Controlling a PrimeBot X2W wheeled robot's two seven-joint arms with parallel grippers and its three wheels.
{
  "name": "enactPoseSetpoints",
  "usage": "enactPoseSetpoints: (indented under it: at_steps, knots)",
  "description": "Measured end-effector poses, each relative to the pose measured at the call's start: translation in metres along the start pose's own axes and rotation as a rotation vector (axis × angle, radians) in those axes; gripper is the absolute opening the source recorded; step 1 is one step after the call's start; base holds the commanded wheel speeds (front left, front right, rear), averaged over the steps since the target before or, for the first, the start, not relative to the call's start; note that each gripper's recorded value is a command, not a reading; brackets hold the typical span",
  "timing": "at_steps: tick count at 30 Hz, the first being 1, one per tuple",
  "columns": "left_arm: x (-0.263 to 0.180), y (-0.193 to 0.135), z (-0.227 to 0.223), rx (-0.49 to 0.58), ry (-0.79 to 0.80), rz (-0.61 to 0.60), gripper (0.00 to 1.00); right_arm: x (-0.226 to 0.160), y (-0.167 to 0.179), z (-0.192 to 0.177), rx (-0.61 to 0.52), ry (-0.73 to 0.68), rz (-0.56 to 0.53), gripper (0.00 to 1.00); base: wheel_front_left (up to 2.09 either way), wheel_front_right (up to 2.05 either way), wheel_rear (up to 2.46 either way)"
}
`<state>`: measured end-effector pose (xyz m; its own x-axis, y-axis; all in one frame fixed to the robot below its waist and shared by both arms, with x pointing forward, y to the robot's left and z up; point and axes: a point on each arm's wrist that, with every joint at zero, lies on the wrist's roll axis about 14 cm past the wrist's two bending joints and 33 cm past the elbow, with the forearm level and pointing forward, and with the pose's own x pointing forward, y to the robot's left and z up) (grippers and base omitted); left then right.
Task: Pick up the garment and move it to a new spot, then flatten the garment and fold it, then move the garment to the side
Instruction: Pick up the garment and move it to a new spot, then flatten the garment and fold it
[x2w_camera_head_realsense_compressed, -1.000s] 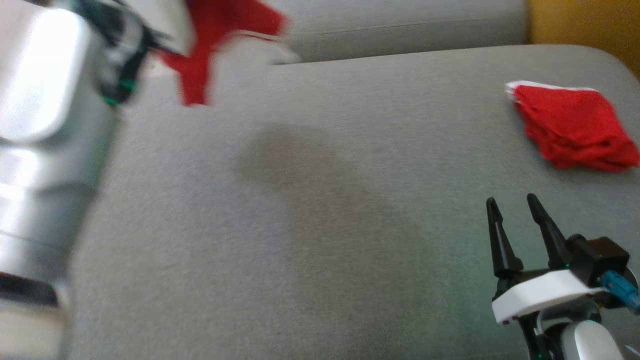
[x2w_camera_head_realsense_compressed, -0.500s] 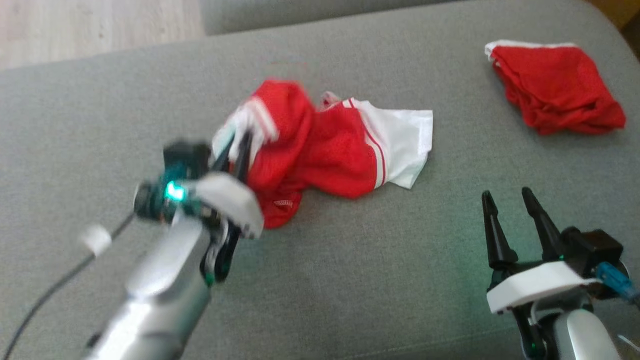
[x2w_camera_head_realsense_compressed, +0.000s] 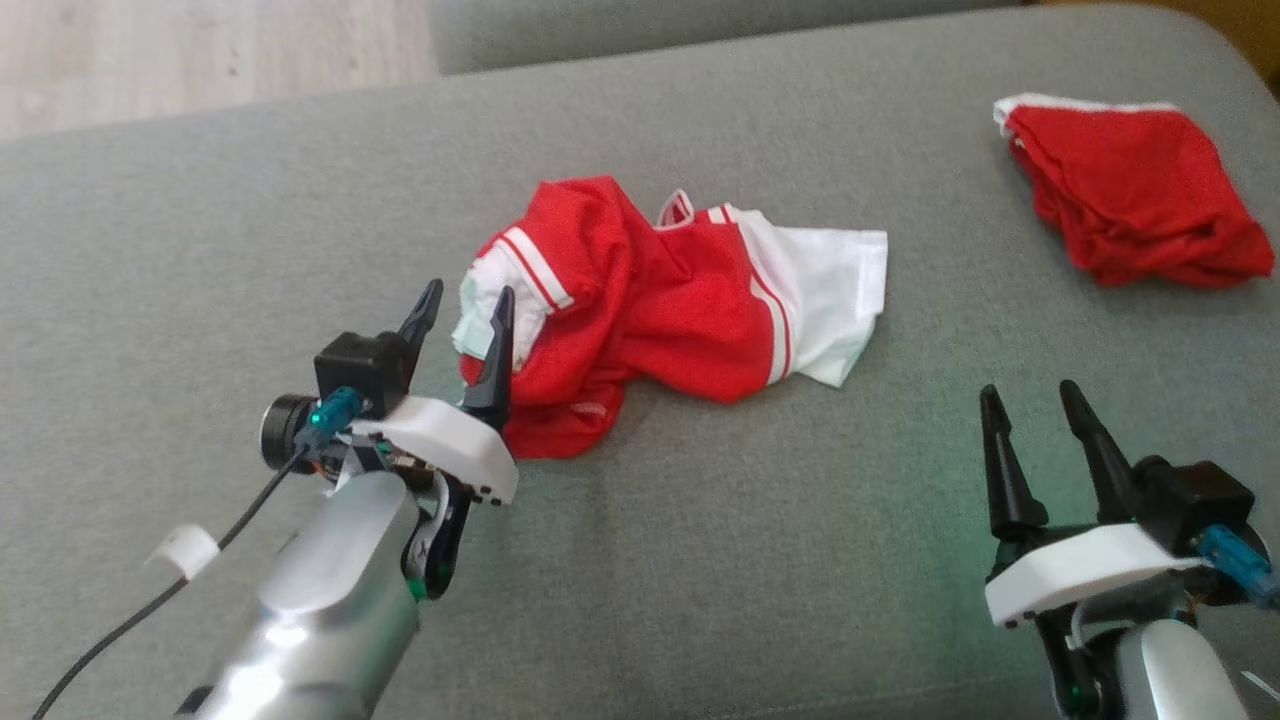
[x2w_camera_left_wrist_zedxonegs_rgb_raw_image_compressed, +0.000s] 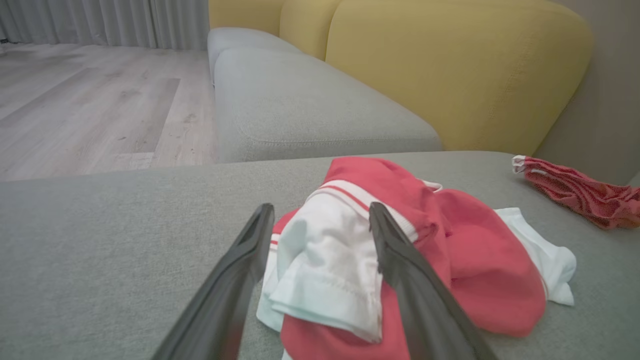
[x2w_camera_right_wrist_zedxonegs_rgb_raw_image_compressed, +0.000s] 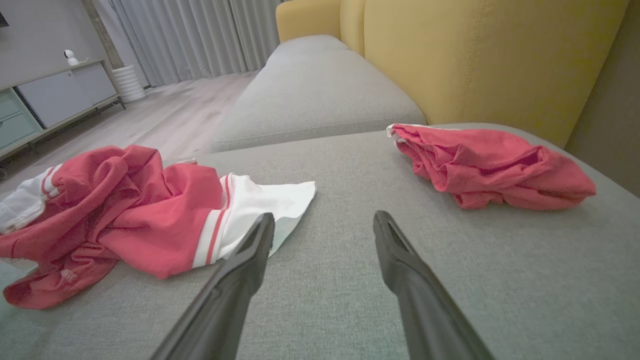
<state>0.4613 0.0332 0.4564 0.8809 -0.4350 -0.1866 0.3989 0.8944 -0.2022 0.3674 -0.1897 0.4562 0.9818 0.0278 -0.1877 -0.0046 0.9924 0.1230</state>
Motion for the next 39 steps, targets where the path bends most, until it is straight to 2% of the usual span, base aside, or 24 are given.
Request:
enactPoseSetpoints:
  at_steps: [5,9,21,26,31,39]
  knots:
    - [-0.023,0.002,0.014,0.014,-0.06,0.014,1.0,-0.003,0.005,0.016,-0.018,-0.049,0.017,1.0,0.0,0.0,0.0]
    - [-0.055,0.008,0.006,0.008,-0.07,0.058,1.0,-0.008,0.012,0.026,-0.034,-0.087,0.036,1.0,0.0,0.0,0.0]
    - [-0.162,0.054,-0.011,-0.045,-0.128,0.327,1.0,-0.032,0.033,0.011,-0.045,-0.066,0.104,1.0,0.0,0.0,0.0]
    - [-0.195,0.059,-0.021,-0.059,-0.125,0.389,1.0,-0.036,0.044,0.009,-0.022,-0.075,0.138,1.0,0.0,0.0,0.0]
    - [-0.214,0.062,-0.031,-0.084,-0.109,0.425,1.0,-0.039,0.047,0.004,-0.012,-0.07,0.148,1.0,0.0,0.0,0.0]
    - [-0.21,0.055,-0.027,-0.09,-0.119,0.411,1.0,-0.045,0.046,-0.009,-0.01,-0.036,0.143,1.0,0.0,0.0,0.0]
